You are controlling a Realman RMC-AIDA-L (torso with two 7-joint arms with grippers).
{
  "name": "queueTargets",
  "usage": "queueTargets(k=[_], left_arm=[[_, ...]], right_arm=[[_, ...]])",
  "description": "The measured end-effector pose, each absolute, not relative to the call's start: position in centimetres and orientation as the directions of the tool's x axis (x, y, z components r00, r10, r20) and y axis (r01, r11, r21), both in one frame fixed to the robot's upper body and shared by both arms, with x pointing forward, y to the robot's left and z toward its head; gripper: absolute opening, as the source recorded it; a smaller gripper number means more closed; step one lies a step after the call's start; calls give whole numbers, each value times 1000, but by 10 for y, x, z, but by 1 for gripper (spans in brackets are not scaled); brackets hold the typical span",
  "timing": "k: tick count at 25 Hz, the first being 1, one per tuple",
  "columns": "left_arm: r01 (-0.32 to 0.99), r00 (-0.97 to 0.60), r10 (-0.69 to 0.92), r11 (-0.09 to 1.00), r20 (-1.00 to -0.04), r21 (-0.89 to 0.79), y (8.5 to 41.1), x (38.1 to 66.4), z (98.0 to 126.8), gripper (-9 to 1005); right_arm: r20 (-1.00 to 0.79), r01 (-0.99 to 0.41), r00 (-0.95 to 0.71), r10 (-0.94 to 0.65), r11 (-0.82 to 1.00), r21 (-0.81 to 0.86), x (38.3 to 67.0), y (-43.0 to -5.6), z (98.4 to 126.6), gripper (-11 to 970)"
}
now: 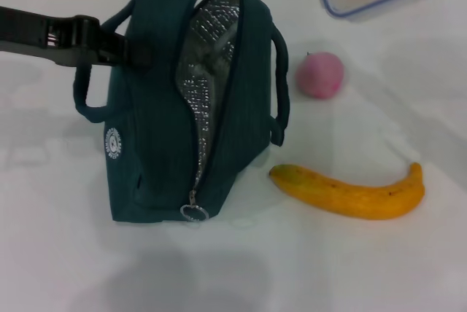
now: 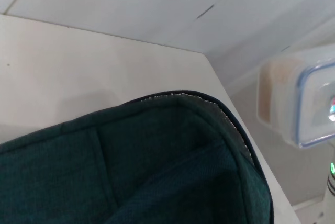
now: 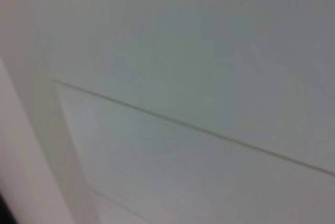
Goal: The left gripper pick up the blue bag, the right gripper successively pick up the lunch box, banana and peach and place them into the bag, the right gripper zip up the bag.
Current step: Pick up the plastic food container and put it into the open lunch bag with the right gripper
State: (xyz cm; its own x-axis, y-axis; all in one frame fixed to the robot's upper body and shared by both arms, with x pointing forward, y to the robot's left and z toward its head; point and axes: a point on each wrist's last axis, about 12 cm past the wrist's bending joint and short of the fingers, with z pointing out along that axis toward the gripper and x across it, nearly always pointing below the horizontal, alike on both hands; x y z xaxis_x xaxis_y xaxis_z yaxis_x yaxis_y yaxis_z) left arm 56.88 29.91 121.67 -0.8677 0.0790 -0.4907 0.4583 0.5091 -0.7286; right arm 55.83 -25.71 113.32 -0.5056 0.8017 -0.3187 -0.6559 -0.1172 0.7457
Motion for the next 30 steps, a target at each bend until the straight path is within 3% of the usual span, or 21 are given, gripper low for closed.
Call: queueTargets(k=[11, 30], left_arm=[[477, -863, 91, 472, -498, -741, 281, 572, 1215, 38], [502, -860, 133, 393, -493, -770, 260, 578, 1214, 39]], right_arm=[[-372, -682, -572, 732, -172, 711, 590, -218, 1163, 92], [-419, -662, -601, 681, -131, 738, 607, -196, 1170, 86]])
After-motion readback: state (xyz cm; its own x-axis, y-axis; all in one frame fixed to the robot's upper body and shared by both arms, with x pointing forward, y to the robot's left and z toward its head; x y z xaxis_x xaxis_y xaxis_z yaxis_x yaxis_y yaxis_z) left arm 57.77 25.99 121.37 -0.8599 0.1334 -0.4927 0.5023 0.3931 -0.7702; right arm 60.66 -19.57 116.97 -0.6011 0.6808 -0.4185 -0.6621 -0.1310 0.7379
